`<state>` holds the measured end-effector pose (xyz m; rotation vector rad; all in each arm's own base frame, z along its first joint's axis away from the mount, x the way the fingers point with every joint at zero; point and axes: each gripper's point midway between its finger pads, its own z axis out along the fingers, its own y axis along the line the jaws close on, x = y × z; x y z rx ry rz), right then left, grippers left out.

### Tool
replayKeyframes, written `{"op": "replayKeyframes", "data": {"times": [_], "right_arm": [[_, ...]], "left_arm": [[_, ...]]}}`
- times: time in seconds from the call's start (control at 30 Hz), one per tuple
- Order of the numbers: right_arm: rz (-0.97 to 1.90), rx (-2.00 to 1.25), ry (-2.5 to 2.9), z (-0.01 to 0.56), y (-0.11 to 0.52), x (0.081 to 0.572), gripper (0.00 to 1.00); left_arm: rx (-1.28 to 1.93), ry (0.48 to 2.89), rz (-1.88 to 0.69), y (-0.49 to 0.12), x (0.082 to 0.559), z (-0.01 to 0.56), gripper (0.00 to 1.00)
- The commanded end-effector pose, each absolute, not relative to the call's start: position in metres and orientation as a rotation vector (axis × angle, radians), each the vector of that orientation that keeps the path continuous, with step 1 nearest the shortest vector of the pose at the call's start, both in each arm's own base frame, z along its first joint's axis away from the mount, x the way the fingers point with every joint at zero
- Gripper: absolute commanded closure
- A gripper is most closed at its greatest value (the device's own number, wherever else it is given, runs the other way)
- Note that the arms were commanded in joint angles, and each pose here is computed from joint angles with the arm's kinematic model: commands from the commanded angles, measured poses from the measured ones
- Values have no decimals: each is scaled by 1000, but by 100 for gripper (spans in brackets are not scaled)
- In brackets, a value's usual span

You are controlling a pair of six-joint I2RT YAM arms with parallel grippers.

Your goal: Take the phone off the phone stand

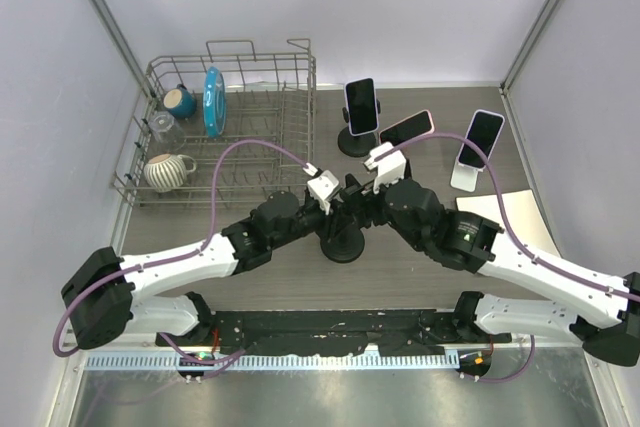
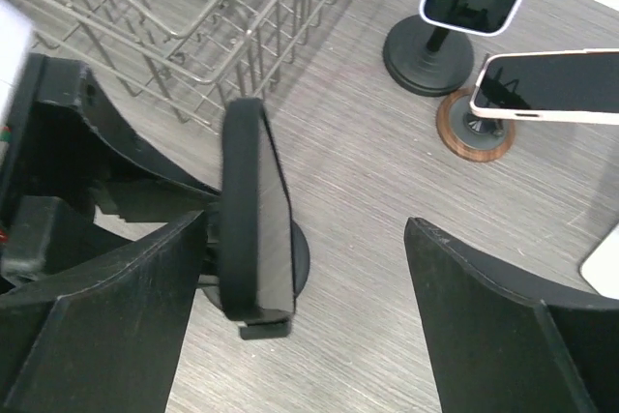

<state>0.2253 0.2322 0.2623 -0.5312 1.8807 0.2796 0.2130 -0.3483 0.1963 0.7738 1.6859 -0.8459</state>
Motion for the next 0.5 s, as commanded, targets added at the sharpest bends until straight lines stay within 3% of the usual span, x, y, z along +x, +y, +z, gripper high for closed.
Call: {"op": "replayKeyframes", "data": {"times": [0.0,0.13,0.47], "right_arm": [[300,-398,1788,281,220,231,10],[322,-390,1752,280,220,231,10],[356,-464,1738,269,243,234,29]], "left_arm": [[727,1605,-879,-350,211,220,100],[701,1606,-863,-347,213,222,100],[721,1606,-866,-350,208,222,100]]}}
